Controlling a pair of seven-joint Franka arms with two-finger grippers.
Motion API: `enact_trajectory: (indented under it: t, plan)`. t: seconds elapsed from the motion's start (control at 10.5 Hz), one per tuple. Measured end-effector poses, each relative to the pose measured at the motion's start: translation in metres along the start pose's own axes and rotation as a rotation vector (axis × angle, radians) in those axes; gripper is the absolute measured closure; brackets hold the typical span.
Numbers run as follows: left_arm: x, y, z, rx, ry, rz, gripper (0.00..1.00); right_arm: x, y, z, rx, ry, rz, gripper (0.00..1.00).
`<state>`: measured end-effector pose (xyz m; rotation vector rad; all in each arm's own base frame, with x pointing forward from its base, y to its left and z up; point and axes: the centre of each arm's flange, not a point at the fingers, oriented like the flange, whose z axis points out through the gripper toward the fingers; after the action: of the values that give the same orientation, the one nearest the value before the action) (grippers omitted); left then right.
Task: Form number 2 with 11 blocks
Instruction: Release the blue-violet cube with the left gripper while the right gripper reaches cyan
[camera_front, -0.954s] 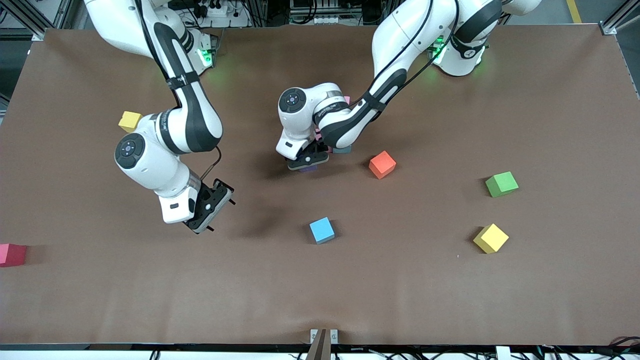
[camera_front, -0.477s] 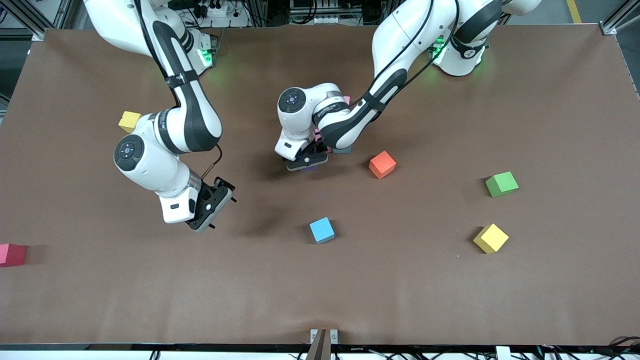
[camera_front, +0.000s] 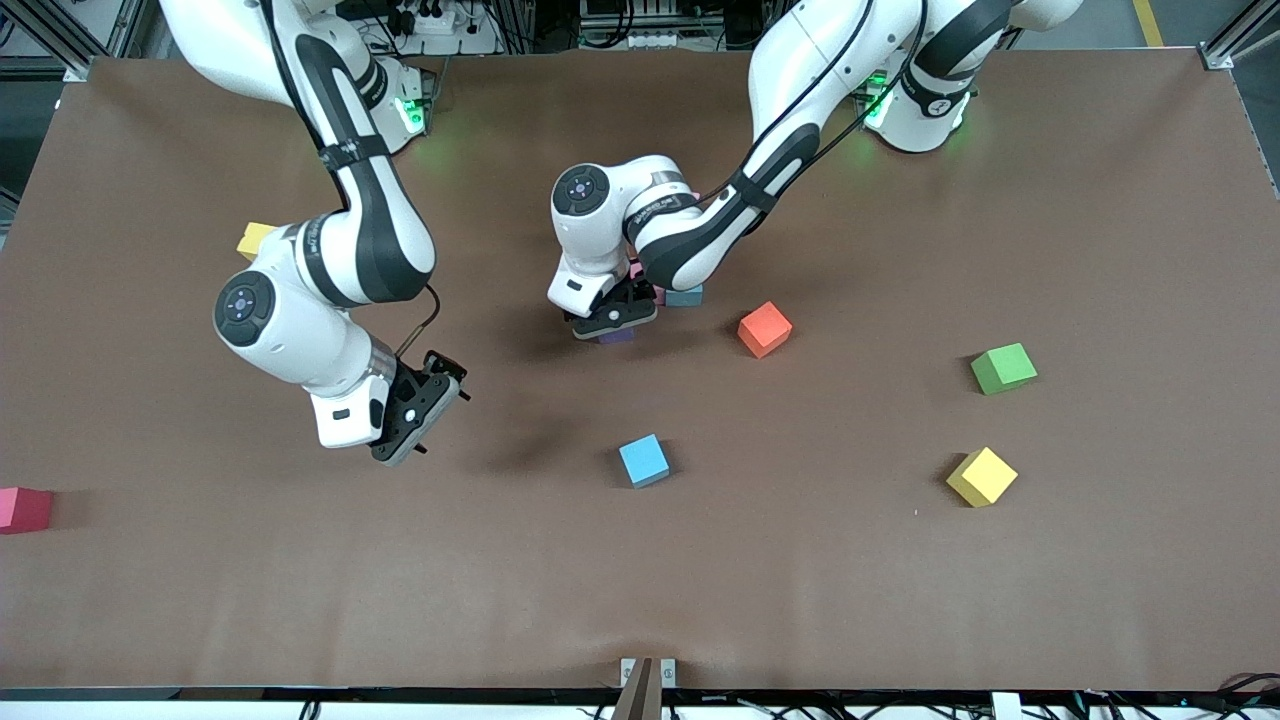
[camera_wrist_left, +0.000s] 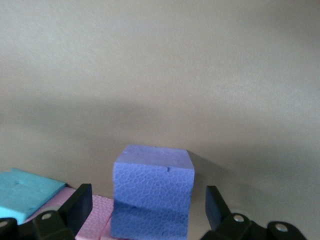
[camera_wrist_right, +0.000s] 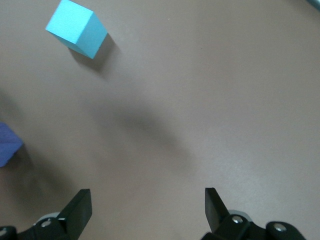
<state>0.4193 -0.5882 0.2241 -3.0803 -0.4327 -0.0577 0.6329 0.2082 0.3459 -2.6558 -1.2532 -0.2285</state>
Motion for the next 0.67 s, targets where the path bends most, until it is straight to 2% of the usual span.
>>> enact_trajectory:
  t: [0.38,0.48,0.67]
  plan:
    - [0.034,-0.014,-0.047,0.01,0.04,-0.08,0.0,0.001,-0.004,-0.007,0.032,-0.018,0.037,0.0]
    - [0.056,-0.024,-0.054,0.015,0.048,-0.121,0.0,0.002,-0.005,-0.009,0.034,-0.018,0.043,0.0]
    - [0.127,-0.061,-0.064,0.021,0.06,-0.234,0.0,0.008,-0.007,-0.016,0.027,-0.006,0.034,0.0]
